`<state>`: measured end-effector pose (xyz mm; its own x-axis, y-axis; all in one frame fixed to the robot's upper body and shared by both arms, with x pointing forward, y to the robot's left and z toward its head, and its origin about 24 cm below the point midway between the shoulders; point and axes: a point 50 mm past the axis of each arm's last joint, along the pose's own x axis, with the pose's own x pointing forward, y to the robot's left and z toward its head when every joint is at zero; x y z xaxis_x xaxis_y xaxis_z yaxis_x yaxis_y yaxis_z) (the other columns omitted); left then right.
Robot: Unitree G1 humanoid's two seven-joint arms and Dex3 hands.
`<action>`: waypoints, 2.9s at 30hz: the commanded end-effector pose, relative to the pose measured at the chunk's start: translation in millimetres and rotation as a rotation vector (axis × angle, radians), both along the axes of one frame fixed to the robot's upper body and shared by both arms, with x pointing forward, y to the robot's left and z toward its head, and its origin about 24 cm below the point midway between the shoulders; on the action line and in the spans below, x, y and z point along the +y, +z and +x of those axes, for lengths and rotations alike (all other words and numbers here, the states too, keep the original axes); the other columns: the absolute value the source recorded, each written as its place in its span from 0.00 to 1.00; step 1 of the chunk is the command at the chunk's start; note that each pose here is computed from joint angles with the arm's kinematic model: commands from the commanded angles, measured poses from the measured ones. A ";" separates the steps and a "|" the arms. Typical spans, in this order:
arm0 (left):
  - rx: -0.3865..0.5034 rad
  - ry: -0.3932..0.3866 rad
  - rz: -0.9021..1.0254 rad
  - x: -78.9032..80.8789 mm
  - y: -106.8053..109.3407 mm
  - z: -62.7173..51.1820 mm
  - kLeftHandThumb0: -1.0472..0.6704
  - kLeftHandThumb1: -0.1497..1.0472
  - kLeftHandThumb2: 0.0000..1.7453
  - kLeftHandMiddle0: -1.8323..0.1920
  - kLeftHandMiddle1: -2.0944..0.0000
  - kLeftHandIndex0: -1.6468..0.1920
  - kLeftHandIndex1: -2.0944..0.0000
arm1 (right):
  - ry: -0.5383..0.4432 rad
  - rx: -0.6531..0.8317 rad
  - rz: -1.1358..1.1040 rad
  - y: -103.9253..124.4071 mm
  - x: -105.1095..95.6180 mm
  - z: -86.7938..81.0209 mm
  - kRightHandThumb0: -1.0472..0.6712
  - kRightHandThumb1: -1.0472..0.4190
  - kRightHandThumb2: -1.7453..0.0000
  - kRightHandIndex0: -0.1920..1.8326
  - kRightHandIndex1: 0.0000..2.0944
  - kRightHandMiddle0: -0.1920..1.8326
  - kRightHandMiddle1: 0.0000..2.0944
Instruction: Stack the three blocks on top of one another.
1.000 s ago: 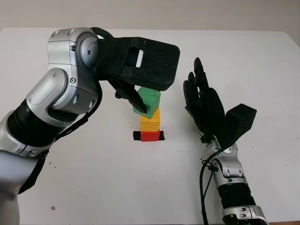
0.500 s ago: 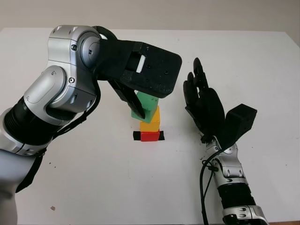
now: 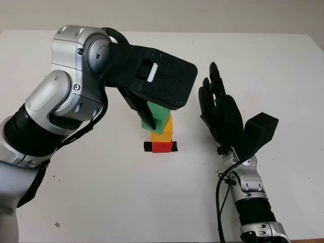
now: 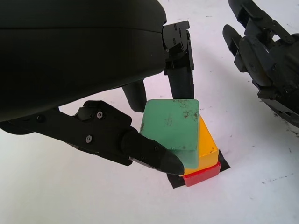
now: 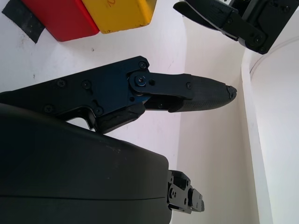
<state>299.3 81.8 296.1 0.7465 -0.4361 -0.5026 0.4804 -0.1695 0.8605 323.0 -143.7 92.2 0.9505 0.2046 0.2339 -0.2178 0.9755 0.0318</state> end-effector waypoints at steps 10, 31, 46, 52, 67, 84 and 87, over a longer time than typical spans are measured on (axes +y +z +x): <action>-0.070 -0.020 0.002 1.6 -1.2 0.9 0.36 1.00 0.06 0.91 0.11 0.88 0.21 | -0.008 0.007 -0.008 -2.1 -1.0 -2.6 0.19 0.00 0.72 0.00 0.00 0.00 0.02; -0.032 -0.003 -0.036 1.0 -2.2 2.3 0.34 1.00 0.04 0.93 0.32 0.84 0.35 | -0.004 0.023 -0.003 -2.0 -1.2 -3.3 0.18 0.00 0.73 0.00 0.00 0.00 0.02; 0.054 -0.020 -0.029 5.4 -0.4 -0.6 0.30 0.97 0.03 0.88 0.95 0.91 0.96 | -0.009 0.014 -0.014 -2.1 -2.4 -2.6 0.17 0.00 0.74 0.00 0.00 0.00 0.02; 0.059 -0.010 -0.017 4.6 2.5 -4.7 0.28 0.96 0.03 0.99 1.00 0.96 0.99 | -0.005 0.025 -0.015 -1.8 -2.7 -2.5 0.18 0.00 0.73 0.00 0.00 0.00 0.02; -0.025 0.144 -0.445 77.5 36.5 -9.6 0.01 1.00 0.13 0.90 0.95 1.00 1.00 | 0.002 0.020 -0.014 -1.4 -5.2 -3.9 0.17 0.00 0.74 0.00 0.00 0.00 0.02; -0.404 0.404 -1.298 147.3 -85.2 -13.0 0.16 1.00 0.34 1.00 1.00 1.00 1.00 | -0.016 -0.058 -0.032 17.8 -21.1 2.6 0.14 0.00 0.67 0.00 0.00 0.00 0.00; -0.415 0.475 -1.361 149.2 -118.1 -17.9 0.16 1.00 0.34 1.00 1.00 1.00 1.00 | -0.006 -0.073 -0.035 20.6 -22.9 2.0 0.15 0.00 0.66 0.00 0.00 0.00 0.00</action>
